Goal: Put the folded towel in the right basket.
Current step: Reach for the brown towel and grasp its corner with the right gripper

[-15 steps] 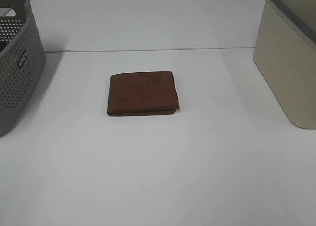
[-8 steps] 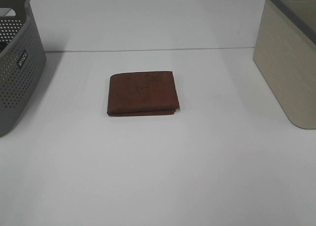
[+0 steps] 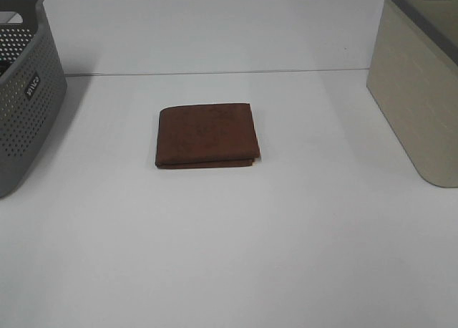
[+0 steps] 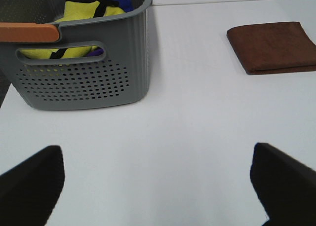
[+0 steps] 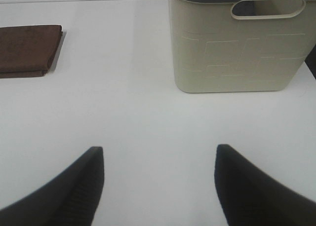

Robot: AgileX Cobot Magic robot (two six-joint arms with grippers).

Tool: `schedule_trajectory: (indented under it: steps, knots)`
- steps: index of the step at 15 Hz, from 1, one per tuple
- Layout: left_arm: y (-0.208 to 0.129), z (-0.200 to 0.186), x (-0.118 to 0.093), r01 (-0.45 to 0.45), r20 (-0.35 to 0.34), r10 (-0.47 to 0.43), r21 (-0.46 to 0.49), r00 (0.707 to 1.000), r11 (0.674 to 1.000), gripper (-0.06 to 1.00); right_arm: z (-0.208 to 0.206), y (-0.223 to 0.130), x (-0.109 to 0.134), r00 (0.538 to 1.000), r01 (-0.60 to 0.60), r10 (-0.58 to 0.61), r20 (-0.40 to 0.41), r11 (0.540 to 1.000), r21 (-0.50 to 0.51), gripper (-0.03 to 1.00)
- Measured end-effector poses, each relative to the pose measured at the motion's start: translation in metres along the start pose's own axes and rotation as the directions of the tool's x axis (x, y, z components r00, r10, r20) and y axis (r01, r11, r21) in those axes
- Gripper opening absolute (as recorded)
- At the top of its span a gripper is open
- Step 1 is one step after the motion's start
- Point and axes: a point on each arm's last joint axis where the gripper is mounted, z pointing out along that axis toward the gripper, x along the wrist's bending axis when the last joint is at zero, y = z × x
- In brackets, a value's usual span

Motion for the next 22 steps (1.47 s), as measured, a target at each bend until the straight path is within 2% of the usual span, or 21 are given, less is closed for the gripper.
schedule_trajectory:
  steps: [22]
  knots:
    - [0.0000,0.0000,0.0000,0.000,0.000,0.000,0.000,1.000,1.000,0.97,0.0000,0.0000,0.0000,1.000,0.000,0.000,0.000,1.000,0.000,0.62]
